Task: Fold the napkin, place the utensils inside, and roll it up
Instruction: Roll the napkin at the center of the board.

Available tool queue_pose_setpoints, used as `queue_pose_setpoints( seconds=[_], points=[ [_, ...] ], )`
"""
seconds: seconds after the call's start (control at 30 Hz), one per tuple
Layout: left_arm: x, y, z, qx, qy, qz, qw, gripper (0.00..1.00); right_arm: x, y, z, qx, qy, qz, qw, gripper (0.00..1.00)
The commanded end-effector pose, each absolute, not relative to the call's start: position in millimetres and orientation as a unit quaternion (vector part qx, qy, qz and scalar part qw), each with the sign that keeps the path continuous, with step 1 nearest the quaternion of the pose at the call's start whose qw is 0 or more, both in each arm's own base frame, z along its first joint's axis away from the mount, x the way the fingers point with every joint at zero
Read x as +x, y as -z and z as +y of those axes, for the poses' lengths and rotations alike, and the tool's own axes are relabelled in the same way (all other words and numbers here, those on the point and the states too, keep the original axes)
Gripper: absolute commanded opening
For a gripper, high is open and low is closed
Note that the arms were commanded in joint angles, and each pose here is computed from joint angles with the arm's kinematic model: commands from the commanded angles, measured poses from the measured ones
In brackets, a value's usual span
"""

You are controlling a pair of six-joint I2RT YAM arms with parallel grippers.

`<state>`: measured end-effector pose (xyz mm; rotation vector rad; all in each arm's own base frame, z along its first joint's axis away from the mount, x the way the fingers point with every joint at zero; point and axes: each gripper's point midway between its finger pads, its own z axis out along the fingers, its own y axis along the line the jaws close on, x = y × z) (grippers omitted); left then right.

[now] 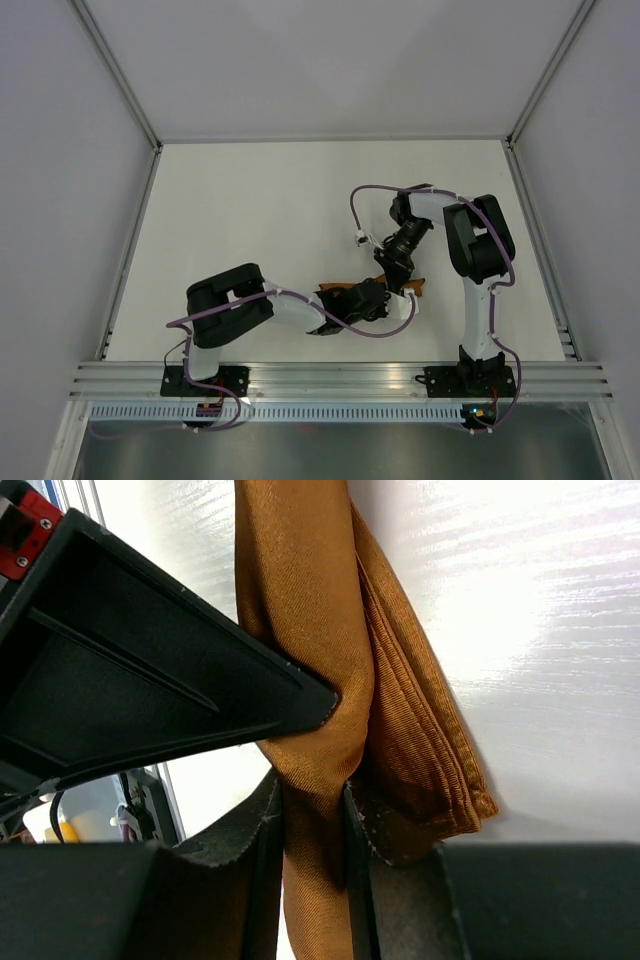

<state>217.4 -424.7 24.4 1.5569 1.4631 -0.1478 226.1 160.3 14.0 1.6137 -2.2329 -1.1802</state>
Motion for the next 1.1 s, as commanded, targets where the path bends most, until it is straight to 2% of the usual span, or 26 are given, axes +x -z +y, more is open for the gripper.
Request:
queue_pose_setpoints(
  seconds=[0.0, 0.03, 0.07, 0.17, 0.27, 0.43, 0.67, 0.73, 0.83, 1.07],
  points=[
    [194, 16, -417, 0.676, 0.098, 0.616, 0.394, 0.11, 254, 19, 152, 0.583, 0.346, -0.734, 0.042, 0.19],
    [193, 16, -419, 0.673, 0.105, 0.620, 0.389, 0.05, 254, 18, 152, 0.579, 0.347, -0.736, 0.042, 0.22],
    [192, 17, -418, 0.673, 0.108, 0.624, 0.383, 0.03, 257, 17, 152, 0.576, 0.349, -0.738, 0.036, 0.25],
    [186, 22, -418, 0.669, 0.133, 0.639, 0.355, 0.02, 264, 6, 155, 0.561, 0.364, -0.744, 0.021, 0.42],
    [181, 25, -417, 0.655, 0.162, 0.662, 0.325, 0.02, 279, -10, 154, 0.545, 0.368, -0.754, -0.003, 0.49],
    [188, 29, -411, 0.615, 0.189, 0.705, 0.298, 0.02, 316, -45, 150, 0.503, 0.373, -0.777, -0.064, 0.52],
    [202, 45, -395, 0.518, 0.203, 0.796, 0.240, 0.02, 368, -90, 115, 0.411, 0.323, -0.836, -0.170, 0.53],
    [210, 46, -398, 0.495, 0.201, 0.811, 0.239, 0.02, 373, -100, 106, 0.387, 0.320, -0.844, -0.187, 0.53],
    [208, 69, -387, 0.446, 0.167, 0.858, 0.194, 0.02, 374, -120, 79, 0.356, 0.318, -0.851, -0.218, 0.53],
    [216, 90, -372, 0.333, 0.122, 0.923, 0.151, 0.02, 361, -134, 54, 0.336, 0.310, -0.857, -0.237, 0.52]
  ],
)
